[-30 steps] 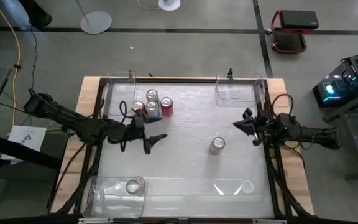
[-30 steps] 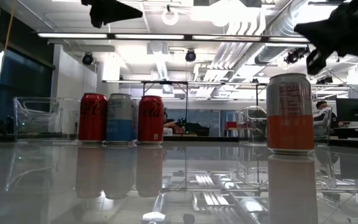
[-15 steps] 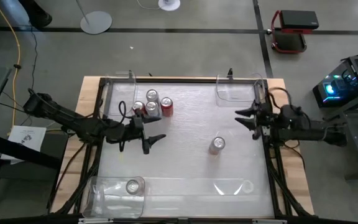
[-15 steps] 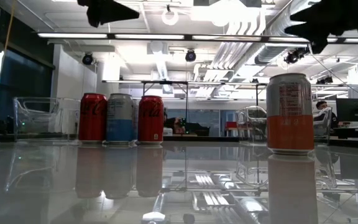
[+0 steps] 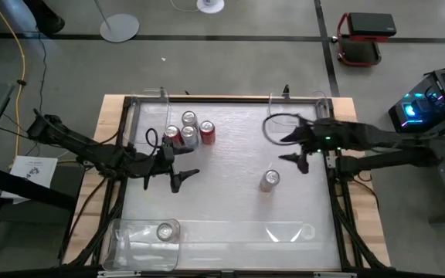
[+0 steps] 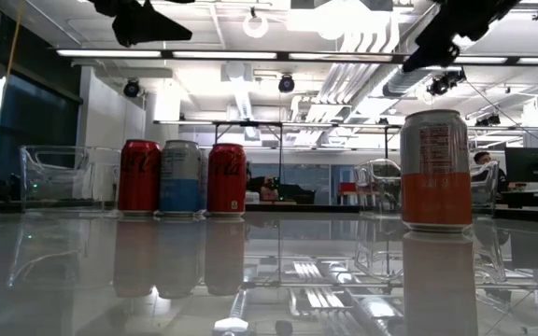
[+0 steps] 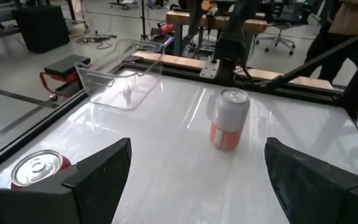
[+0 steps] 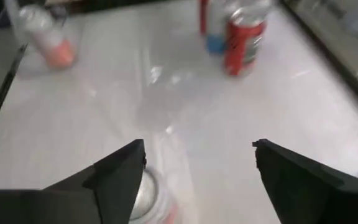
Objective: Sort soda cans
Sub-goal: Put the right orange and white soda can into the bottom transparent bin
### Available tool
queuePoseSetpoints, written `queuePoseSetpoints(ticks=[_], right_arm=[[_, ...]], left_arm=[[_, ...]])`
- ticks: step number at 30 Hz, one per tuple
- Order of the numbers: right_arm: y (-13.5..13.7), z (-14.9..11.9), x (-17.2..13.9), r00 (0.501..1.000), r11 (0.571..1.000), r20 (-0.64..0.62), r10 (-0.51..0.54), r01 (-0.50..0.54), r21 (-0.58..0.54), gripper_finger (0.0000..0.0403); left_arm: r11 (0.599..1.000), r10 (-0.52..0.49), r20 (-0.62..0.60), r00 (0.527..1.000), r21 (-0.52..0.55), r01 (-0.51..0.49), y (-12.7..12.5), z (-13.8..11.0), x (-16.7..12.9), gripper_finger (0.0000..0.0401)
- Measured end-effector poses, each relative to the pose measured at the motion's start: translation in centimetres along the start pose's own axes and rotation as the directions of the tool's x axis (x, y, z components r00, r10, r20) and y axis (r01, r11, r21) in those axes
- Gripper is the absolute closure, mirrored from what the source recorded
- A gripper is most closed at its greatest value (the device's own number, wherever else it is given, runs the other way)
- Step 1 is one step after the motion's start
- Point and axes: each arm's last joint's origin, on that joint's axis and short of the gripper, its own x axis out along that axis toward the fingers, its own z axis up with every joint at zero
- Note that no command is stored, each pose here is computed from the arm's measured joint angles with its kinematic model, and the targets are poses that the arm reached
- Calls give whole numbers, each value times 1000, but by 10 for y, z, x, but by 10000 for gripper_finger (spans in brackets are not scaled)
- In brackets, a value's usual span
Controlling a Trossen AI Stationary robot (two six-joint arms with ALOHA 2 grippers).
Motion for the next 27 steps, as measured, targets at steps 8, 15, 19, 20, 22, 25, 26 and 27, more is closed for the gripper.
queuePoseSetpoints(ticks=[8,15,19,20,22,25,26,27], right_arm=[[6,-6,49,963,986,-213,163,-150,73,91],[21,-15,76,922,977,-331,202,-212,5,91],[30,-19,84,908,977,-371,193,-212,-11,91],[31,-21,87,910,982,-380,164,-187,-23,91],[35,-24,93,909,987,-401,117,-151,-54,91],[41,-28,102,898,982,-426,108,-162,-93,90],[43,-29,105,894,980,-436,107,-168,-103,90],[45,-30,107,891,979,-441,106,-170,-109,90]], left_arm=[[1000,-28,-26,999,9,28,-6,-4,-4,55],[1000,-29,-30,999,-5,29,-6,-5,-4,55],[1000,-28,-30,999,-10,27,-6,-5,-4,55],[1000,-28,-30,999,-12,27,-6,-5,-4,55],[1000,-28,-30,999,-12,27,-6,-5,-4,55],[1000,-27,-30,999,-13,27,-6,-5,-4,55],[1000,-27,-30,999,-13,27,-6,-5,-4,55],[1000,-27,-30,999,-13,27,-6,-5,-4,55]])
